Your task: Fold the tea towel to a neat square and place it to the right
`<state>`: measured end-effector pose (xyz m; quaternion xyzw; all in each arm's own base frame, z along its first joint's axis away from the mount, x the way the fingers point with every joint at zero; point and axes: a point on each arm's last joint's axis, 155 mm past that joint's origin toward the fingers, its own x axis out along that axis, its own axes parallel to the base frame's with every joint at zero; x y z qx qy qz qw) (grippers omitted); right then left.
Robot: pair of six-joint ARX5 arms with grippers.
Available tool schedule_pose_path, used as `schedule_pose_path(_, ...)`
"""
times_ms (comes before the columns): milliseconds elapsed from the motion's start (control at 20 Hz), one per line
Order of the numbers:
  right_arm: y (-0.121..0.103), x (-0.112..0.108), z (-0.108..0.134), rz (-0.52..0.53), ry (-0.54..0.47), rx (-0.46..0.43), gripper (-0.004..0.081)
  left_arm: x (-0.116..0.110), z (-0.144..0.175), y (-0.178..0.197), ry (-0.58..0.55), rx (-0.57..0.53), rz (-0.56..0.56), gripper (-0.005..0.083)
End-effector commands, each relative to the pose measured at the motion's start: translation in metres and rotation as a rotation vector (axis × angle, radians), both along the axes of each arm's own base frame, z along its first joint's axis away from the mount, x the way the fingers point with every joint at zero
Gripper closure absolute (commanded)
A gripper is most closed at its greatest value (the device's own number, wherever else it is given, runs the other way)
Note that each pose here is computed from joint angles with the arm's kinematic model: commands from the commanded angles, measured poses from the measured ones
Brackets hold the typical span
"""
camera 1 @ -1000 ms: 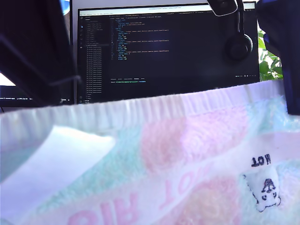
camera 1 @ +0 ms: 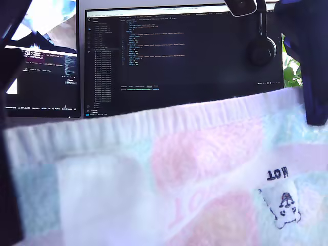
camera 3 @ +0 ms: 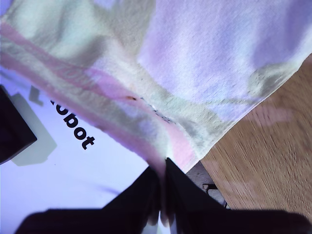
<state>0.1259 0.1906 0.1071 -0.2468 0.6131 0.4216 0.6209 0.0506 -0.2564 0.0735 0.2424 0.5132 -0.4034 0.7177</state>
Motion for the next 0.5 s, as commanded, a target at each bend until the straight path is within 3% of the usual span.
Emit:
schedule_pose_path(0, -0.0019, -0.0033, -0.0043, -0.001, 0.012, -0.008, 0.0782, 0.0013, -0.0009, -0.0051, -0.007, -0.015, 0.005, 0.0472)
schedule_pose_path(200, -0.0018, -0.0032, -0.0043, -0.001, 0.012, -0.008, 0.0782, 0.0024, 0.0016, -0.0112, -0.013, -0.041, -0.001, 0.0493)
schedule_pose_path(350, -0.0017, -0.0031, -0.0043, -0.001, 0.011, -0.007, 0.0782, 0.0018, 0.0009, -0.0097, -0.016, -0.032, -0.019, 0.0651)
schedule_pose_path(450, -0.0018, -0.0032, -0.0043, -0.001, 0.012, -0.008, 0.0782, -0.0012, -0.0013, -0.0053, -0.001, -0.013, -0.023, 0.0702)
